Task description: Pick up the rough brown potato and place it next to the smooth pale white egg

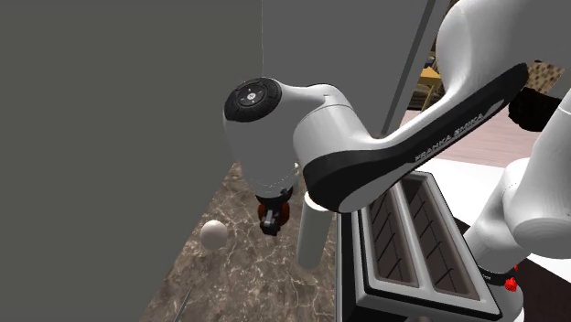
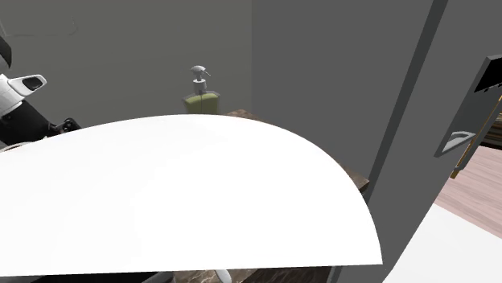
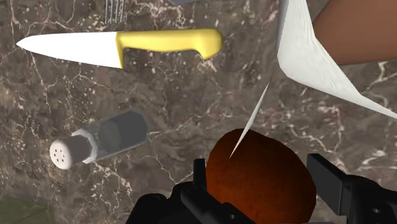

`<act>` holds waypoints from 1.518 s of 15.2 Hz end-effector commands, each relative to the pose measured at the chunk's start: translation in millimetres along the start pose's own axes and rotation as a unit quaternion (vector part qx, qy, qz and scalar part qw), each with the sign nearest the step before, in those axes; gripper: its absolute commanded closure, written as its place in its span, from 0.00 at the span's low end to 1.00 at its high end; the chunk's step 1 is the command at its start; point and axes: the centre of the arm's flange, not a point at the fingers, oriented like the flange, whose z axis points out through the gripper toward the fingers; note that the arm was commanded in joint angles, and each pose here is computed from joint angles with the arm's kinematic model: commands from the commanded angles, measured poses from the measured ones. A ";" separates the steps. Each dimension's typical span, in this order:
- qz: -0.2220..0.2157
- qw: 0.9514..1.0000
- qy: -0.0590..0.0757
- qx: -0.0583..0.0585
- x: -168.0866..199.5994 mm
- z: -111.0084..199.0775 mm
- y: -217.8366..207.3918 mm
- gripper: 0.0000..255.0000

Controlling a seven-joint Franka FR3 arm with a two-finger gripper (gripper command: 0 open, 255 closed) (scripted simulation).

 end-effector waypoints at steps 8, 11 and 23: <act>0.000 1.000 0.000 0.000 1.4 42.5 -13.9 1.00; 0.000 1.000 0.000 0.000 1.4 42.5 -14.0 1.00; 0.000 1.000 0.000 0.000 1.4 16.1 -13.9 0.00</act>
